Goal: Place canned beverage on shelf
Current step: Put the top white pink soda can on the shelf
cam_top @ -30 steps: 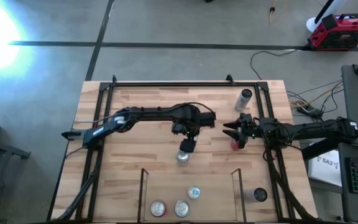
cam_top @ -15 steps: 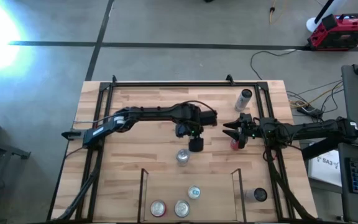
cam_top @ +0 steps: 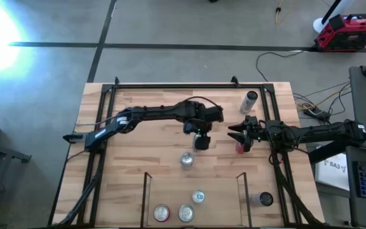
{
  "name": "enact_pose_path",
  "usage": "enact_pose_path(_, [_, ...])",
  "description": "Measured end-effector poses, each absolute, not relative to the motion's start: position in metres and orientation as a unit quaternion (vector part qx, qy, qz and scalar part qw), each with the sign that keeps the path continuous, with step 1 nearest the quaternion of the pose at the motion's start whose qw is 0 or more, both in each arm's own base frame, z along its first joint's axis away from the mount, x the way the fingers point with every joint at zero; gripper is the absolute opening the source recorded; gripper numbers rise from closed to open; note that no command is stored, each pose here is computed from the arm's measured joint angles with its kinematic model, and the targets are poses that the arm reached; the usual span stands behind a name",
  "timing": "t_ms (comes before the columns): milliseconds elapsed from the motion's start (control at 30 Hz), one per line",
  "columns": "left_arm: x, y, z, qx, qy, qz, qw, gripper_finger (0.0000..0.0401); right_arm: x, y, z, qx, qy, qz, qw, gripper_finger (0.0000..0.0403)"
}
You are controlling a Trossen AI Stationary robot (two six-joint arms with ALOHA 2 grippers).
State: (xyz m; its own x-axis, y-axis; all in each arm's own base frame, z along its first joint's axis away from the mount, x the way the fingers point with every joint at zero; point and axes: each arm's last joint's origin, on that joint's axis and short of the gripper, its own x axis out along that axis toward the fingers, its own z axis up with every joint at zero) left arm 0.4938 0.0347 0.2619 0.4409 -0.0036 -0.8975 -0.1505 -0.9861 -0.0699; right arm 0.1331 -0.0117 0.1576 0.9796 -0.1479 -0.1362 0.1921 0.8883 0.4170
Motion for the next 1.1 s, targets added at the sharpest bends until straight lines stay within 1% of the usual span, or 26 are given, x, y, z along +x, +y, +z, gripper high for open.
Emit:
enact_pose_path(100, [0.493,0.036,0.264,-0.832,0.069,0.526,0.164,0.0254,0.133,-0.012,0.158,0.219,0.050,-0.088,0.970,0.0183])
enact_pose_path(167, [0.493,0.037,0.264,-0.810,0.101,0.522,0.246,0.0254,0.133,-0.012,0.157,0.219,0.050,-0.088,0.970,0.0183])
enact_pose_path(267, [0.493,0.038,0.264,-0.765,0.175,0.500,0.366,0.0254,0.133,-0.012,0.157,0.219,0.050,-0.088,0.970,0.0183])
enact_pose_path(300, [0.493,0.038,0.265,-0.753,0.194,0.489,0.396,0.0254,0.133,-0.012,0.157,0.219,0.050,-0.088,0.970,0.0183])
enact_pose_path(333, [0.494,0.037,0.266,-0.746,0.212,0.476,0.415,0.0254,0.133,-0.012,0.157,0.219,0.050,-0.088,0.970,0.0183])
enact_pose_path(600, [0.503,0.037,0.279,-0.746,0.279,0.358,0.488,0.0257,0.133,-0.012,0.157,0.219,0.050,-0.088,0.970,0.0183])
enact_pose_path(733, [0.500,0.041,0.287,-0.708,0.328,0.300,0.548,0.0274,0.133,-0.012,0.158,0.219,0.050,-0.088,0.970,0.0183])
enact_pose_path(867, [0.489,0.042,0.287,-0.658,0.379,0.302,0.577,0.0303,0.133,-0.012,0.158,0.219,0.050,-0.088,0.970,0.0183])
enact_pose_path(1000, [0.475,0.038,0.290,-0.607,0.432,0.306,0.593,0.0334,0.133,-0.012,0.157,0.219,0.050,-0.088,0.970,0.0183])
enact_pose_path(1100, [0.464,0.032,0.298,-0.582,0.462,0.308,0.595,0.0357,0.133,-0.012,0.157,0.219,0.050,-0.088,0.970,0.0183])
